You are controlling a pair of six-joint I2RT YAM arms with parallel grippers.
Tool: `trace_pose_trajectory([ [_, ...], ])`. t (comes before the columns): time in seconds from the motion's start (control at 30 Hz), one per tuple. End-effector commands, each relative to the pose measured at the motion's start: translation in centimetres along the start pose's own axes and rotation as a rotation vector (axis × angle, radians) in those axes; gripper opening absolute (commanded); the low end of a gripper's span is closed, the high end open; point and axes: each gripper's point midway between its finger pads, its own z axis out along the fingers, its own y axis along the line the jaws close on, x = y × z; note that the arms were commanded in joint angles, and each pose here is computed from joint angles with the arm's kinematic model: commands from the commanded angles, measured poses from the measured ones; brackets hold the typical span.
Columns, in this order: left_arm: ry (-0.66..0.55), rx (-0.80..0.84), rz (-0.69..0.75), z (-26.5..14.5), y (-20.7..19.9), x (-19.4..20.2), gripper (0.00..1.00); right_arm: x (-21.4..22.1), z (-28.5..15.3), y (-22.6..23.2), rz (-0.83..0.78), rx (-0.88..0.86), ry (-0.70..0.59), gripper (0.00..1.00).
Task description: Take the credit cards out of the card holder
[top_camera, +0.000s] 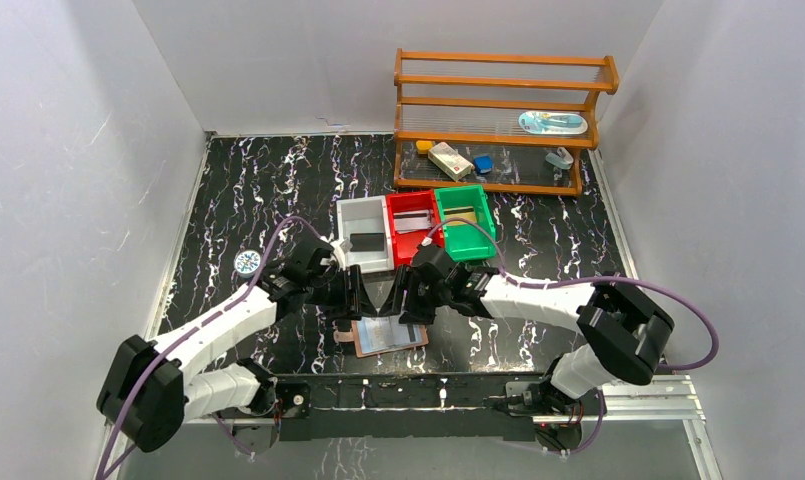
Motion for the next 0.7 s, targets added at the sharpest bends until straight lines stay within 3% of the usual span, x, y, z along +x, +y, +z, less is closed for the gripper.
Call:
trace_pose_trajectory([
  [0.0, 0.079, 0.079, 0.027, 0.4, -1.3, 0.9, 0.46, 0.0, -0.2, 2.6, 0.002, -0.123, 0.016, 0.63],
  [0.17, 0.121, 0.079, 0.037, 0.9, -1.5, 1.0, 0.41, 0.3, 0.4, 2.4, 0.008, -0.121, 0.037, 0.59],
  [0.67, 0.245, -0.068, -0.025, 3.0, 3.4, 4.3, 0.31, 0.9, 1.9, 1.0, 0.013, -0.07, 0.069, 0.49],
])
